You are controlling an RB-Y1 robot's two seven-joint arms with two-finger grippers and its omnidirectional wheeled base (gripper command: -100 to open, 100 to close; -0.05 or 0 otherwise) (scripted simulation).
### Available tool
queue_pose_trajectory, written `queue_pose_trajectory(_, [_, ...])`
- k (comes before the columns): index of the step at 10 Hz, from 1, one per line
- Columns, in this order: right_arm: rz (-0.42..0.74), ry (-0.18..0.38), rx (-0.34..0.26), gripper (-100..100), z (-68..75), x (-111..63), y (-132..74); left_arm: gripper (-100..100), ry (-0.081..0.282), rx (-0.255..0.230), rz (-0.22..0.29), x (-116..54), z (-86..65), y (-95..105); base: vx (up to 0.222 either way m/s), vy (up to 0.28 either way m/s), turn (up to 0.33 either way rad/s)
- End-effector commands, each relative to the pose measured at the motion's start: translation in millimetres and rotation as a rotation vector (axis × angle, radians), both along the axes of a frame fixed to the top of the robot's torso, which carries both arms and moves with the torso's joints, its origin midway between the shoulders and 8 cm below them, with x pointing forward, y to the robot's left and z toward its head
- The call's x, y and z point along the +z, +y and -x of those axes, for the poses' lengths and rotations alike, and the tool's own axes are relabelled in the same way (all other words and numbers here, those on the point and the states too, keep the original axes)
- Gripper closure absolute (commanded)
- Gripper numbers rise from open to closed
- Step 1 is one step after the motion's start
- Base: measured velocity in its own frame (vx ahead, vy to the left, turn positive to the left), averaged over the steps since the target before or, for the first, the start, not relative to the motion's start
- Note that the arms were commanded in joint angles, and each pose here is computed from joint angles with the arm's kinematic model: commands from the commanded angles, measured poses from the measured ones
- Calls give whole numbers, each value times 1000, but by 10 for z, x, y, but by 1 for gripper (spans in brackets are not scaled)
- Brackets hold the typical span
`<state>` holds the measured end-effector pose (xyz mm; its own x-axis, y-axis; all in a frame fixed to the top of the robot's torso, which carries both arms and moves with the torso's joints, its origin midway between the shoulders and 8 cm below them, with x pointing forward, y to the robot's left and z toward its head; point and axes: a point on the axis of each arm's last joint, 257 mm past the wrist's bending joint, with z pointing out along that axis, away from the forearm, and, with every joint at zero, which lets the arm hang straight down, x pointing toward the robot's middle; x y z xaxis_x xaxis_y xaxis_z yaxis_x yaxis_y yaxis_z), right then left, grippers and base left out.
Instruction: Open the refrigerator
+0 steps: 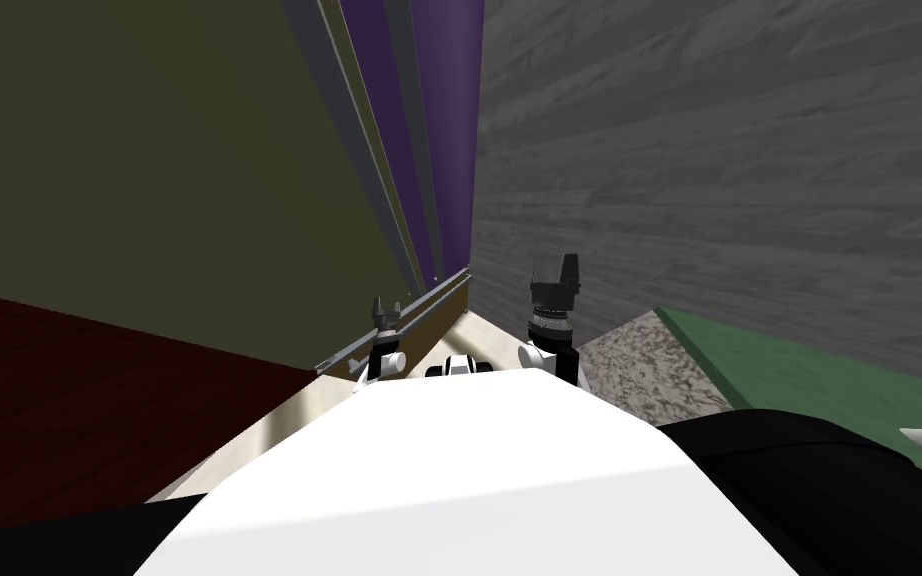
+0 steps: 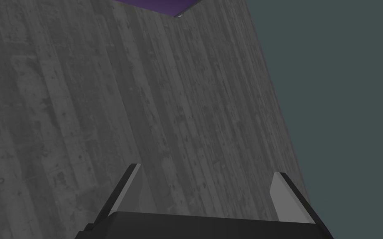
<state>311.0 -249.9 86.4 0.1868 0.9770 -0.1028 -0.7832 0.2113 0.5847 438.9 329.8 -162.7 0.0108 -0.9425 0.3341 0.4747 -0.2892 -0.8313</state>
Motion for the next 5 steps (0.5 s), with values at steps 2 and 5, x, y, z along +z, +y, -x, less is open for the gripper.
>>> queue_pose_trajectory(2, [0, 0, 0, 0, 0, 0, 0, -100, 23, -4, 88, -267, -42, 29, 77, -76, 18])
queue_pose_trajectory(5, [0, 0, 0, 0, 0, 0, 0, -100, 40, -3, 165, -474, -79, 23, 74, -73, 18])
